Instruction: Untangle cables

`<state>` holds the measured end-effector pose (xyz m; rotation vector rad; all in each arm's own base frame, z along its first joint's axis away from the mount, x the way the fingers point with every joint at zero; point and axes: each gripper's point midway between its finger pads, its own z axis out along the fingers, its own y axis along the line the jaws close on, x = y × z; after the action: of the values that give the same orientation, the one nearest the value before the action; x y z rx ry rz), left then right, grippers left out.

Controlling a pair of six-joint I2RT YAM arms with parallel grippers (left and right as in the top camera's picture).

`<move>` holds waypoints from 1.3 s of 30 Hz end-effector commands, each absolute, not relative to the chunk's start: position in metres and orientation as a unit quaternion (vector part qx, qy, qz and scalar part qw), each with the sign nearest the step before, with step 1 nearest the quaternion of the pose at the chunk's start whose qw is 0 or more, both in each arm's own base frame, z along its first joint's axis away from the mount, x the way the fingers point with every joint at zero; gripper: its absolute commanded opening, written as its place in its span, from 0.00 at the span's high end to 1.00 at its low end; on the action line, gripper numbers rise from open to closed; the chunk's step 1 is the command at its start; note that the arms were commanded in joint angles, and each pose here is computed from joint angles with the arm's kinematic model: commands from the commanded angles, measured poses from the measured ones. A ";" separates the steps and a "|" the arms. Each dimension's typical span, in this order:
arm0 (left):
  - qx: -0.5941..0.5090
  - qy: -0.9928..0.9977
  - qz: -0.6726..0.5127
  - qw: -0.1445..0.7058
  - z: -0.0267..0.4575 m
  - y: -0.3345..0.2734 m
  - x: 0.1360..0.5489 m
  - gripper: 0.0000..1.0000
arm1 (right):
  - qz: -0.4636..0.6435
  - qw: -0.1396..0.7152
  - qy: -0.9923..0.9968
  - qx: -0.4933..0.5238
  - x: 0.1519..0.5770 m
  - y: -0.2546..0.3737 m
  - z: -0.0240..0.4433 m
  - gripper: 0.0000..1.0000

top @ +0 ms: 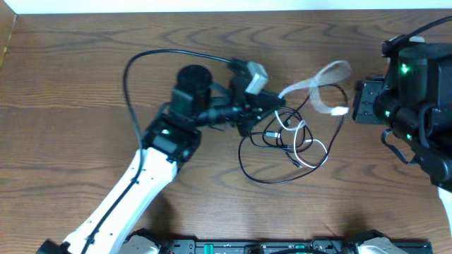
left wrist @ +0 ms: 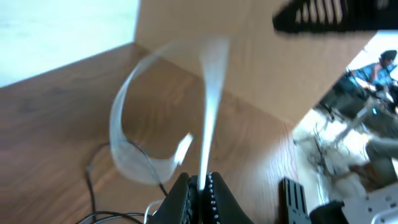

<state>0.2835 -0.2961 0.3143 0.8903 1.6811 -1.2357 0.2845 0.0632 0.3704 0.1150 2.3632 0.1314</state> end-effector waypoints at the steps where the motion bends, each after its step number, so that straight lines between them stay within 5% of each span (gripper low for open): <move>1: 0.329 0.673 -0.497 0.438 0.332 -0.278 0.286 0.92 | 0.029 0.355 0.933 0.048 0.292 0.059 0.359 0.30; 11: 0.301 0.653 -0.478 0.505 0.378 -0.236 0.283 0.92 | 0.189 0.239 0.906 -0.293 0.277 0.154 0.310 0.33; 15: 0.289 0.654 -0.479 0.510 0.384 -0.229 0.283 0.92 | 0.262 0.230 0.844 -0.407 0.263 0.183 0.299 0.13; 34: 0.276 0.655 -0.491 0.504 0.387 -0.229 0.283 0.92 | 0.324 0.279 0.771 -0.472 0.283 0.239 0.213 0.09; 39: 0.272 0.656 -0.497 0.498 0.388 -0.229 0.281 0.92 | 0.327 0.303 0.764 -0.466 0.292 0.247 0.211 0.17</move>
<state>0.2843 -0.2308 0.3847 0.6631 1.5940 -1.1869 0.2946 0.2410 0.2093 -1.2508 2.0451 0.8184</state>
